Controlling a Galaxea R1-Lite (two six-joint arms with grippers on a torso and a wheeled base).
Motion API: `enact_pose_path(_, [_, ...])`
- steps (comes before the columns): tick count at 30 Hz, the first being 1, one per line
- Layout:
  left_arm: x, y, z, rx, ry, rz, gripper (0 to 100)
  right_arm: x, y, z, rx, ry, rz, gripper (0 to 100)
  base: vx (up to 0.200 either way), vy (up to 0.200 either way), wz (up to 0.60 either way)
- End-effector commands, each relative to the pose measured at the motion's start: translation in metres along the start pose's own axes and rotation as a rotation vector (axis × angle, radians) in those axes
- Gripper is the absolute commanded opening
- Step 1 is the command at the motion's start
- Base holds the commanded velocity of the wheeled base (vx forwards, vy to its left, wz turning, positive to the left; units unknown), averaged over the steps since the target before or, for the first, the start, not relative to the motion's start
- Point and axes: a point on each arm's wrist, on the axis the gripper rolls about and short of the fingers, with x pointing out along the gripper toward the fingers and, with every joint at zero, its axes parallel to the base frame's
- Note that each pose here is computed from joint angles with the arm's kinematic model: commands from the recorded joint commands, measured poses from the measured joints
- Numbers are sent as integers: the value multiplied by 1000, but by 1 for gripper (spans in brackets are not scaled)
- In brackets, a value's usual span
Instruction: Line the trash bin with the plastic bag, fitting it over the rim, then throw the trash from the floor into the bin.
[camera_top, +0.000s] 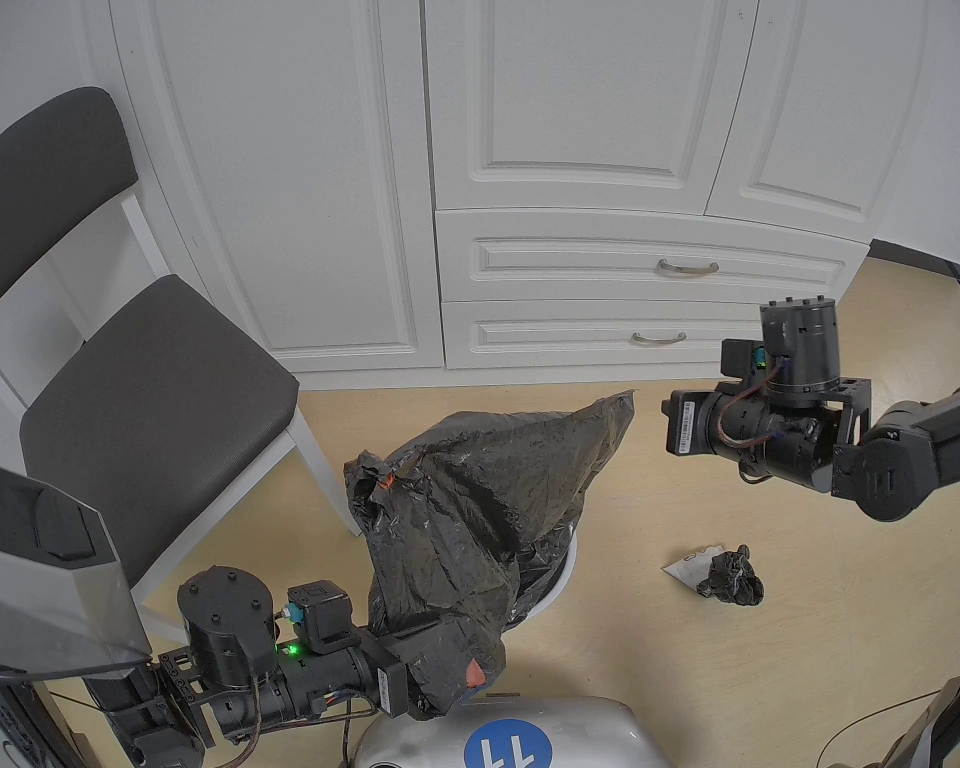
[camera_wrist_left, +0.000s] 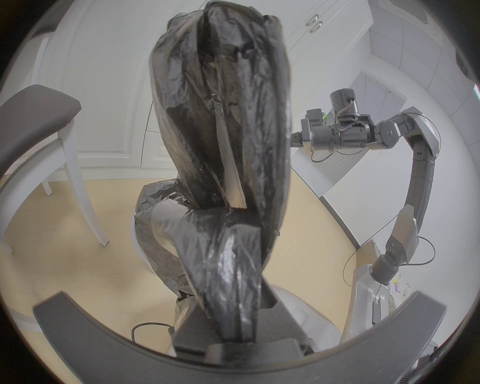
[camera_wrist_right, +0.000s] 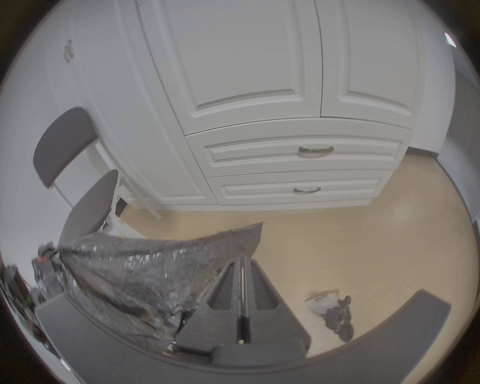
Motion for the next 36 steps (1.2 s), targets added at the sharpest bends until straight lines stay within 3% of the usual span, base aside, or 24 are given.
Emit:
enact_pose_path(1, [1, 0, -2, 1, 8, -2, 0, 42, 8, -10, 78, 37, -2, 0, 0, 0, 0])
enact_pose_path(11, [1, 0, -1, 1, 4, -1, 0, 79, 26, -46, 71, 69, 16, 0, 0, 0, 0])
enact_pose_path(22, [3, 1, -1, 0, 3, 5, 0, 102, 67, -124, -35, 254, 57, 0, 0, 0, 0])
enact_pose_path(31, [5, 2, -2, -1, 9, 6, 0, 103, 71, -135, -44, 285, 67, 0, 0, 0, 0])
enact_pose_path(36, [5, 2, -2, -1, 8, 11, 0, 110, 85, -163, -67, 337, 91, 0, 0, 0, 0])
